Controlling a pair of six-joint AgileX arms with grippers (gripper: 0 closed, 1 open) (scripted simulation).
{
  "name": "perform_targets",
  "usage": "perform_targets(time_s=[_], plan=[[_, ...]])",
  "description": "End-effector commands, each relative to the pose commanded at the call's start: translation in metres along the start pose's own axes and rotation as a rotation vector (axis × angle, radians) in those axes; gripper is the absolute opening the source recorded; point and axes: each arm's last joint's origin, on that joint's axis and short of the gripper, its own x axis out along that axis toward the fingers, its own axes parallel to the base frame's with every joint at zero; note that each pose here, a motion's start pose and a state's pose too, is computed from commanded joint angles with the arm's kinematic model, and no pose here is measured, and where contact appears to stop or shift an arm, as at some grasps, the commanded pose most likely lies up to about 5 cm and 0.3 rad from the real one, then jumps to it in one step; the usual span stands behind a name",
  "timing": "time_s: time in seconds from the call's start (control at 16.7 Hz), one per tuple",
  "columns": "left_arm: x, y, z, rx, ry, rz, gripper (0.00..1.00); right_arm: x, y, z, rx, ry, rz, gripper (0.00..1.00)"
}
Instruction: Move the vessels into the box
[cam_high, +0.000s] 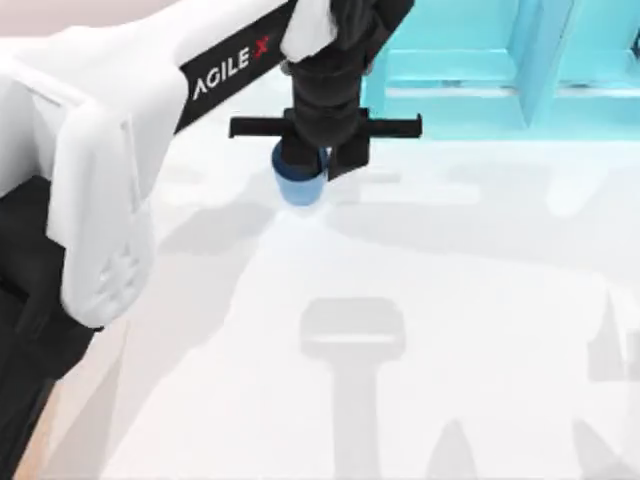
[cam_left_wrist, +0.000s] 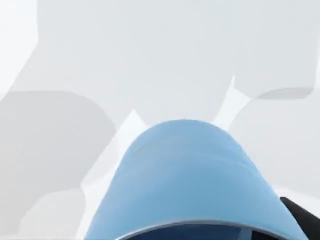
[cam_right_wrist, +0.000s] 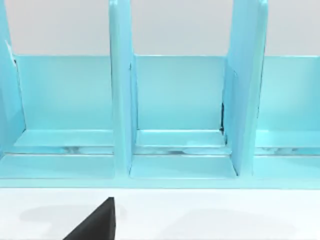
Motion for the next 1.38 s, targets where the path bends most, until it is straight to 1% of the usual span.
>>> perform_targets(time_s=[0.12,0.24,0.36,0.6,0.72,0.84,0.9,1.02,1.14,1.2,1.26,1.38], plan=[[-0.030,0.024,0.004,-0.004,-0.017,-0.009,0.00,0.000,0.000,0.000,0.000,0.000,0.000,1.00],[-0.046,0.045,0.005,-0.003,-0.010,-0.006,0.00,0.000,0.000,0.000,0.000,0.000,0.000,1.00],[-0.049,0.053,0.005,-0.002,0.000,-0.001,0.00,0.000,0.000,0.000,0.000,0.000,0.000,1.00],[-0.050,0.052,0.005,0.002,-0.004,0.000,0.00,0.000,0.000,0.000,0.000,0.000,0.000,1.00],[-0.052,0.069,0.007,0.000,0.012,0.006,0.00,0.000,0.000,0.000,0.000,0.000,0.000,1.00],[-0.059,0.105,0.010,-0.001,0.032,0.014,0.00,0.000,0.000,0.000,0.000,0.000,0.000,1.00],[-0.064,0.130,0.010,-0.002,0.045,0.019,0.00,0.000,0.000,0.000,0.000,0.000,0.000,1.00],[-0.073,0.190,0.003,-0.001,0.081,0.029,0.00,0.000,0.000,0.000,0.000,0.000,0.000,1.00],[-0.085,0.252,-0.016,0.003,0.118,0.033,0.00,0.000,0.000,0.000,0.000,0.000,0.000,1.00],[-0.091,0.276,-0.030,0.004,0.136,0.031,0.00,0.000,0.000,0.000,0.000,0.000,0.000,1.00],[-0.096,0.295,-0.044,0.005,0.151,0.028,0.00,0.000,0.000,0.000,0.000,0.000,0.000,1.00],[-0.105,0.319,-0.068,0.004,0.173,0.021,0.00,0.000,0.000,0.000,0.000,0.000,0.000,1.00]])
